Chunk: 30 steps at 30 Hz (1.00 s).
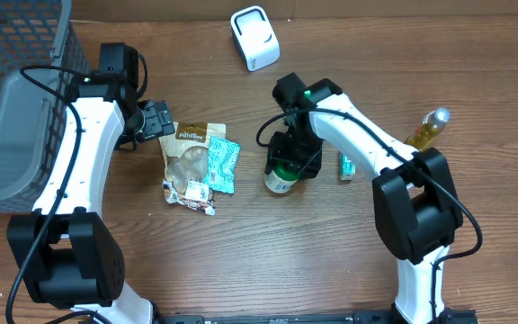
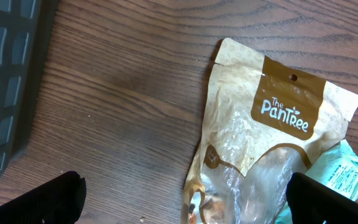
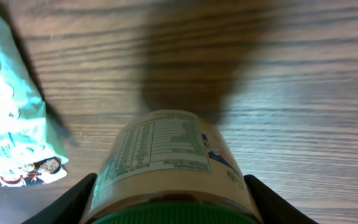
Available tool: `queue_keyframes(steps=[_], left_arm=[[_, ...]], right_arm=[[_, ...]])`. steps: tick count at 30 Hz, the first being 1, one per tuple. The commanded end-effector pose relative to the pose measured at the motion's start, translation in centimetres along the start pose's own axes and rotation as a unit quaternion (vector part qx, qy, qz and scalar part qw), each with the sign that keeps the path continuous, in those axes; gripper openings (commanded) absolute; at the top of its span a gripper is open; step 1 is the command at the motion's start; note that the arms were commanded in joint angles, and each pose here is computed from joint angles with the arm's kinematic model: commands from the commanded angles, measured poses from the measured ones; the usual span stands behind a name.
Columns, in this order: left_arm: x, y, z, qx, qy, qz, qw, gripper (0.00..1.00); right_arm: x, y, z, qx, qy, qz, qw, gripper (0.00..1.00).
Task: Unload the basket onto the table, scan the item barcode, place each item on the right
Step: 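Raise the green-lidded jar with the right gripper toward the scanner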
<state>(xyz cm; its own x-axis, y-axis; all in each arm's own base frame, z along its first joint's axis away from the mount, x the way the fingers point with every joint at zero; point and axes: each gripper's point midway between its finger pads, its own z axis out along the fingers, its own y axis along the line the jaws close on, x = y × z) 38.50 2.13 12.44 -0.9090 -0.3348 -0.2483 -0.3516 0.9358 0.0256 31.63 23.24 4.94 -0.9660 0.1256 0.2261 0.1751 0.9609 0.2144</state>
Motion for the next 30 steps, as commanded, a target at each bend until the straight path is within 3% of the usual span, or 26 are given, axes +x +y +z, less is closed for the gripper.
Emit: queue_keyframes(steps=[1, 30], left_arm=[[-0.63, -0.03, -1.04, 0.003, -0.017, -0.001, 1.0, 1.0], [-0.63, -0.03, -1.04, 0.003, -0.017, -0.001, 1.0, 1.0]], right_arm=[[-0.93, 0.39, -0.75, -0.009, -0.015, -0.004, 1.0, 0.04], [-1.55, 0.86, -0.75, -0.018, -0.028, -0.01, 0.999, 0.04]])
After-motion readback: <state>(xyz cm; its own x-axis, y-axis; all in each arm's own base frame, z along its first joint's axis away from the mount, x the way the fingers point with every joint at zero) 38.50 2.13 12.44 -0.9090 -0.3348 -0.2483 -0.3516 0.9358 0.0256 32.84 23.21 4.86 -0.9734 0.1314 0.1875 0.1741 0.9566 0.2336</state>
